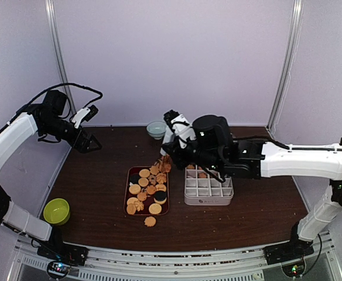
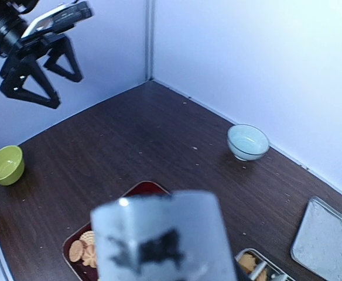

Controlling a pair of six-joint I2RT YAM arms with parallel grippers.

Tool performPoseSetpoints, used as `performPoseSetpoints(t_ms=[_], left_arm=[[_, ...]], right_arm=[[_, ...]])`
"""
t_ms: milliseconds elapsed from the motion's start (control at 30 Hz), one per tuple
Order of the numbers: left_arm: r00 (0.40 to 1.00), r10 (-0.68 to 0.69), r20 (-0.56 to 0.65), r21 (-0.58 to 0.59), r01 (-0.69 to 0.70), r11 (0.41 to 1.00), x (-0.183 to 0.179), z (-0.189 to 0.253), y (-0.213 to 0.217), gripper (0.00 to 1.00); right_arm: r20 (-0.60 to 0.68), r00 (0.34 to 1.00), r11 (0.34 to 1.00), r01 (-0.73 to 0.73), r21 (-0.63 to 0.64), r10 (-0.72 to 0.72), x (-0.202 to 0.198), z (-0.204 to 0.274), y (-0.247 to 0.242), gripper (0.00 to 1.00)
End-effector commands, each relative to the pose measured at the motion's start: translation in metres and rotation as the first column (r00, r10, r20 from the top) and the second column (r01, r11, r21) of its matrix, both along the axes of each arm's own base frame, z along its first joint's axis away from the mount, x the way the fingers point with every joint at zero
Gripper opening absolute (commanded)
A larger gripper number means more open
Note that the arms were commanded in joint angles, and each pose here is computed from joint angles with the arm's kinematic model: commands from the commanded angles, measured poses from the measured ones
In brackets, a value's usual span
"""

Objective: Pack the cookies
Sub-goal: Pick up the fake cookies from the plate, then place the fake cookies in the empty pocket of the box.

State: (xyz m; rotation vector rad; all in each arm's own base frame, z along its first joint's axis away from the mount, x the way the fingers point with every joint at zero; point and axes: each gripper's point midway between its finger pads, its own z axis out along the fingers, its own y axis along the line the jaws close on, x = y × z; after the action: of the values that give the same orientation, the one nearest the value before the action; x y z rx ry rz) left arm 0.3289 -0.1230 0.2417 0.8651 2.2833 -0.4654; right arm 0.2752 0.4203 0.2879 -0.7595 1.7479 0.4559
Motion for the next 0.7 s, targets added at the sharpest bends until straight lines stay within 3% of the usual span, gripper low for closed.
performPoseSetpoints(t_ms=[0, 267, 667], left_arm=[[1.0, -0.006, 0.029, -0.013, 0.007, 1.0, 0.006, 0.011, -0.001, 0.98], [1.0, -0.008, 0.02, -0.021, 0.009, 1.0, 0.007, 0.01, -0.002, 0.98], [1.0, -0.006, 0.009, -0.027, 0.007, 1.0, 0.008, 0.008, -0.003, 0.98]], right_arm=[[-0.004, 0.98, 0.975, 0.199, 0.094, -0.199, 0.026, 0.005, -0.073, 0.18], [-0.03, 0.91, 0.91, 0.413, 0.025, -0.412, 0.042, -0.037, -0.165, 0.2], [-0.036, 0.873, 0.873, 0.487, 0.012, -0.487, 0.035, -0.053, -0.207, 0.2]])
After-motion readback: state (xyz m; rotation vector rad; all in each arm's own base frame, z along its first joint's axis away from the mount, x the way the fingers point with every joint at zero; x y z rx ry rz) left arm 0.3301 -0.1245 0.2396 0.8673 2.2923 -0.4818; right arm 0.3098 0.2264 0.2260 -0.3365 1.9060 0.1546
